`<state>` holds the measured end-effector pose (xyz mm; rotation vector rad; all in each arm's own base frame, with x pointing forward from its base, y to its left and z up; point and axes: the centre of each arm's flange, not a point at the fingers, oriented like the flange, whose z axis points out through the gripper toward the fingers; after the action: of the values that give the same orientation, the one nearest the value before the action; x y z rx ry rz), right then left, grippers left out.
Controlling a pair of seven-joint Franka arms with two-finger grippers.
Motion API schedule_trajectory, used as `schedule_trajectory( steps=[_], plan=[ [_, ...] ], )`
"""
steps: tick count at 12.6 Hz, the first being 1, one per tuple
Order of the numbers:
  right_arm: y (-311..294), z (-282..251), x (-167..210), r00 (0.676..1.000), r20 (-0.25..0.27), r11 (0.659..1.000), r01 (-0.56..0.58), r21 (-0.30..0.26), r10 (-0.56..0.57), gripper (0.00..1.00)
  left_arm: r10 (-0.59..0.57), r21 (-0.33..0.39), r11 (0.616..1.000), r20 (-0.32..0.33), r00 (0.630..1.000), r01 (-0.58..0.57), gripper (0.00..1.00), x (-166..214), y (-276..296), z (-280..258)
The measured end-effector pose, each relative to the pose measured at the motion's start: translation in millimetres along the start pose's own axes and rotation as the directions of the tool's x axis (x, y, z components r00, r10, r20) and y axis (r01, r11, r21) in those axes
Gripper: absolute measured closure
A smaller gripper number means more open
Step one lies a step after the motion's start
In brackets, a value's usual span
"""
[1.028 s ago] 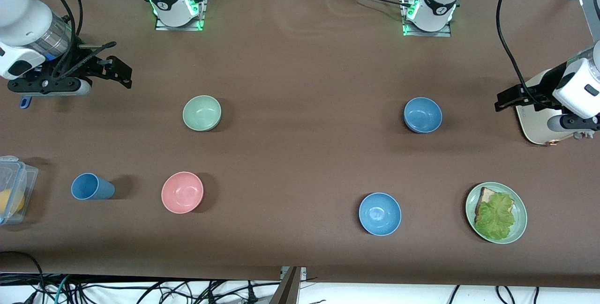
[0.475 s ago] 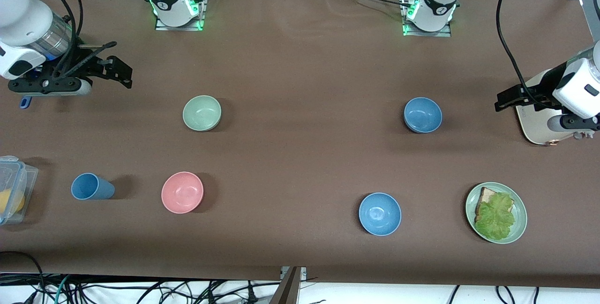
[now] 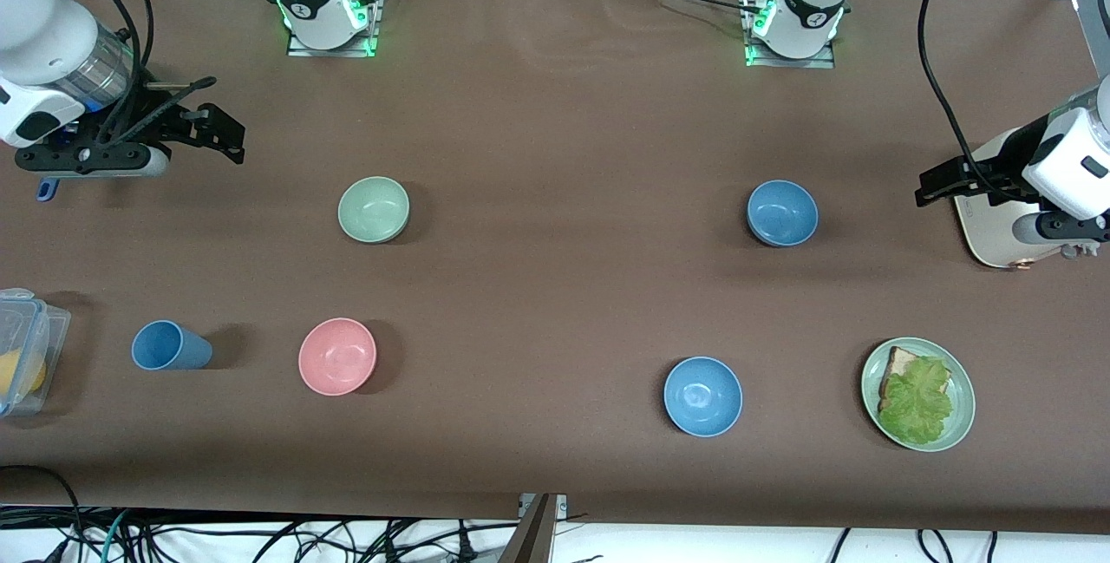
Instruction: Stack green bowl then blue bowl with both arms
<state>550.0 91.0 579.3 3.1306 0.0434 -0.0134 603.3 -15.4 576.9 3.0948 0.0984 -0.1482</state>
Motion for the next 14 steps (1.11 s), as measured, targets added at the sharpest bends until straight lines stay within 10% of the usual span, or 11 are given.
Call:
schedule_trajectory(
  steps=[14],
  plan=[
    [-3.4,2.1,-0.7,1.000,0.004,1.000,0.006,-0.001,-0.006,0.00,0.000,0.000,1.000,0.000,1.000,0.000,0.00,0.0,0.0,0.0]
  ],
)
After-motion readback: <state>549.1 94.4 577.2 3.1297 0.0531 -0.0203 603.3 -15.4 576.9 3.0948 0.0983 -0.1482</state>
